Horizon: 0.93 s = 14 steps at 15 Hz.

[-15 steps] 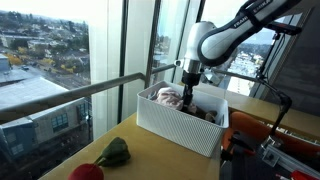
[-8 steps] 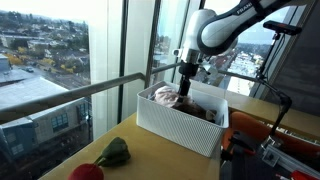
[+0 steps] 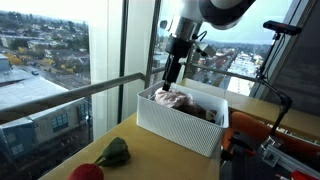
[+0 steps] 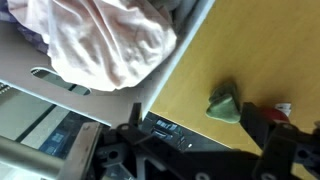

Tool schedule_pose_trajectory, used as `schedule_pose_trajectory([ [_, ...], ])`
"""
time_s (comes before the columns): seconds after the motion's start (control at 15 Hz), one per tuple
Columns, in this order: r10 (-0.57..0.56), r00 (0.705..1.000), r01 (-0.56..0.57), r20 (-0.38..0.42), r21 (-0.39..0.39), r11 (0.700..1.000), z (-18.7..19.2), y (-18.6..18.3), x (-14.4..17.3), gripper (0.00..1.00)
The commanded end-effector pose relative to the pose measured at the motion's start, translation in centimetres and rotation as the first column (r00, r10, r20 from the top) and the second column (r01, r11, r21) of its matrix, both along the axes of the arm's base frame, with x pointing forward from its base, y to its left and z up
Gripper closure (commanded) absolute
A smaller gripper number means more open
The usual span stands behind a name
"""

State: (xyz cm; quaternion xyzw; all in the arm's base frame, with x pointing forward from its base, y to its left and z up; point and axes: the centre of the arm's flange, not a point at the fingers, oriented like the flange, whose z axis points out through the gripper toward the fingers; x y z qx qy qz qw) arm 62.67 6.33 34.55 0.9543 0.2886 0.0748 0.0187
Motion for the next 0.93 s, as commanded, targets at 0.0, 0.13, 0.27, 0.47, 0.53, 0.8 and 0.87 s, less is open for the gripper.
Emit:
schedule_pose_trajectory([
  [0.0,0.071,0.997,-0.070,-0.013,0.019,0.997,-1.3,5.6,0.2,0.00],
  [0.13,0.123,0.992,-0.122,-0.028,0.029,0.992,-2.6,9.3,0.1,0.00],
  [0.27,0.171,0.984,-0.169,-0.044,0.037,0.985,-4.1,12.5,-0.1,0.00],
  [0.47,0.247,0.967,-0.244,-0.069,0.046,0.969,-6.4,17.1,-0.4,0.00],
  [0.53,0.270,0.960,-0.266,-0.077,0.049,0.963,-7.2,18.3,-0.6,0.00],
  [0.8,0.338,0.935,-0.334,-0.103,0.058,0.941,-10.5,21.8,0.3,0.00],
  [0.87,0.352,0.930,-0.348,-0.106,0.055,0.936,-11.0,22.3,0.3,0.00],
])
